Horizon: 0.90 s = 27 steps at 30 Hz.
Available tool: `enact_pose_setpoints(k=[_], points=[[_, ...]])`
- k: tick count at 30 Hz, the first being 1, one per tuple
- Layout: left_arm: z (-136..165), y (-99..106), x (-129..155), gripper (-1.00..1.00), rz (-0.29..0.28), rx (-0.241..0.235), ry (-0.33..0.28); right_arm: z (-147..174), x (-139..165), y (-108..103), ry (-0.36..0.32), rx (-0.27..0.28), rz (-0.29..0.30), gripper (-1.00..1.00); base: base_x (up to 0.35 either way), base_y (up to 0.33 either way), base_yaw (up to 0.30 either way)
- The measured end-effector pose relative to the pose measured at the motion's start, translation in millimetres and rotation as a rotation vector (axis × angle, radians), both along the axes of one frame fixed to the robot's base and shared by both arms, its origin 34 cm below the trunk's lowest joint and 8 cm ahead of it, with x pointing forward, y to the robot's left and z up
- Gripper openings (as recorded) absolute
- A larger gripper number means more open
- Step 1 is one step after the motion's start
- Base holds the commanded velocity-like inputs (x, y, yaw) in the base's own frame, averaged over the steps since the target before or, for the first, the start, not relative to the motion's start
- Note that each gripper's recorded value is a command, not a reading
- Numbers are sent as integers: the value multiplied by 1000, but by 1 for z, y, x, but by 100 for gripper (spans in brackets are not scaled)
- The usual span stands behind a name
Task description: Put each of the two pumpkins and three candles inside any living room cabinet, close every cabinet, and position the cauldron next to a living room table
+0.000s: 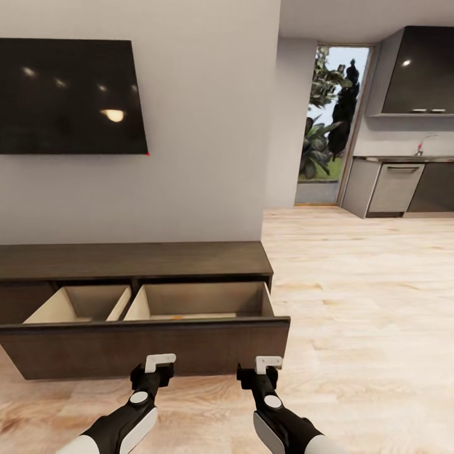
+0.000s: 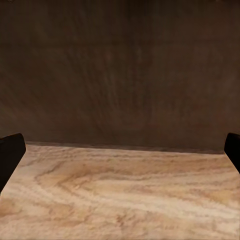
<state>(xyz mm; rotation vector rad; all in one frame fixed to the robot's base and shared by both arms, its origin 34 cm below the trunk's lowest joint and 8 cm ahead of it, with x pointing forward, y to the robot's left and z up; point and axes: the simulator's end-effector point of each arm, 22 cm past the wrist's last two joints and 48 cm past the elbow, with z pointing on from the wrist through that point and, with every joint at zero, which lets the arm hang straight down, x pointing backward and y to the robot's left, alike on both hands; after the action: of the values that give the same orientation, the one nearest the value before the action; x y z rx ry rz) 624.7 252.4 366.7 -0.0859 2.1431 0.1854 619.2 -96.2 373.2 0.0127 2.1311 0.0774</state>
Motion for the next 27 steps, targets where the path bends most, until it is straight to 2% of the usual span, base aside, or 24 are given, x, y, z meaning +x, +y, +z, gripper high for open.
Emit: enact_pose_setpoints(k=[27], points=[[0,0,0,100,0,2,1,-3,-1,-3,5,-3,-5,100,79,1,0]])
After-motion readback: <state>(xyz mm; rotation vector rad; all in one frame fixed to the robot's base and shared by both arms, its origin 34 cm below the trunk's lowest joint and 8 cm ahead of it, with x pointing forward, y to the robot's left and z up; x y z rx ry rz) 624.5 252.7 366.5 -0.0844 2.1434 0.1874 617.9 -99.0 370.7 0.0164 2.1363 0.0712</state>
